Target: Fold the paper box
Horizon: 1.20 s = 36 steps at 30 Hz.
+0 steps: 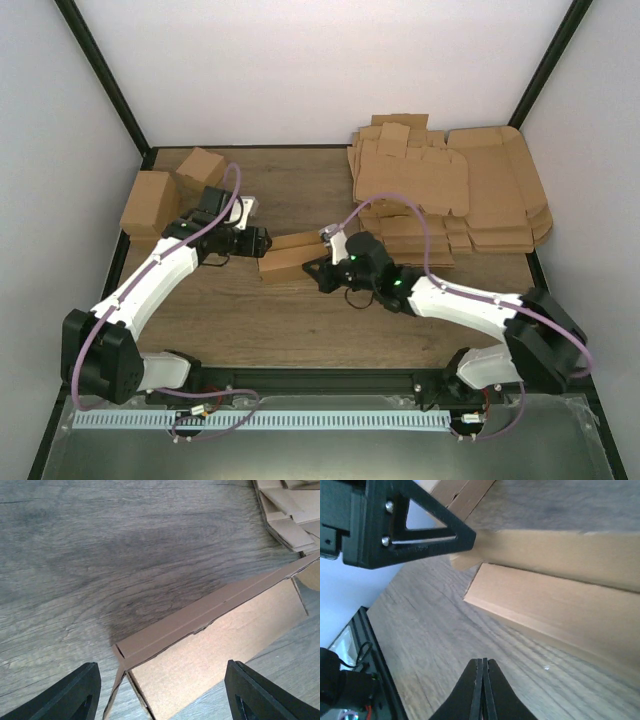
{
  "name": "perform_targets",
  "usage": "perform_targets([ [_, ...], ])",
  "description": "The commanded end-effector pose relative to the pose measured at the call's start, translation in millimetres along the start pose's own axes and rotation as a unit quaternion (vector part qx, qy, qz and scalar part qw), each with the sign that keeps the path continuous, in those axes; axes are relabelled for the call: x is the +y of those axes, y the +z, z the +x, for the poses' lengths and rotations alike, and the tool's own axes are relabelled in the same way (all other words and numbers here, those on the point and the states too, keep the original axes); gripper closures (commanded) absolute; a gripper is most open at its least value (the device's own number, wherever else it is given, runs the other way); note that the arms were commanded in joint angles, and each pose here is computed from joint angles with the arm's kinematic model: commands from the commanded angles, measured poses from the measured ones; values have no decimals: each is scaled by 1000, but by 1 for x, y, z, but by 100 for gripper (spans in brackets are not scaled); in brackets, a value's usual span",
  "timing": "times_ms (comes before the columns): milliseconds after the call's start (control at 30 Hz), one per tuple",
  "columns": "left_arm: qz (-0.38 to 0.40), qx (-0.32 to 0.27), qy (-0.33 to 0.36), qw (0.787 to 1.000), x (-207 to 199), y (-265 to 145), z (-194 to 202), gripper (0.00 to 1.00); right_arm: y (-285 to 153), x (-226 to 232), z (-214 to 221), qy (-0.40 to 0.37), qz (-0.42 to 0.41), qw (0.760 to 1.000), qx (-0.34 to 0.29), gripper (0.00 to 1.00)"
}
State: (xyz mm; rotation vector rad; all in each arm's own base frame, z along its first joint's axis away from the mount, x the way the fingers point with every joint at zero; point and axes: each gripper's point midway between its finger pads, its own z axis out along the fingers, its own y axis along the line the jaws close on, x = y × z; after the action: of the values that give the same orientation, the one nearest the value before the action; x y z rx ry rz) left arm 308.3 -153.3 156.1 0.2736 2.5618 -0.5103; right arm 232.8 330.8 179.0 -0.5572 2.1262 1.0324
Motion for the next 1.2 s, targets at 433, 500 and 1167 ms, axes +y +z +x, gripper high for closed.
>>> perform_targets([
  [433, -48, 15, -32, 998, 21, 5, 14, 45, 98, 10, -18, 119, 3, 991, -62, 99],
  [500, -49, 16, -32, 998, 22, 5, 16, 46, 104, 6, -17, 119, 14, 991, -62, 99],
  [1167, -52, 29, -40, 997, 24, 9, 20, 96, 127, -26, 18, 131, 83, 988, -8, 99],
])
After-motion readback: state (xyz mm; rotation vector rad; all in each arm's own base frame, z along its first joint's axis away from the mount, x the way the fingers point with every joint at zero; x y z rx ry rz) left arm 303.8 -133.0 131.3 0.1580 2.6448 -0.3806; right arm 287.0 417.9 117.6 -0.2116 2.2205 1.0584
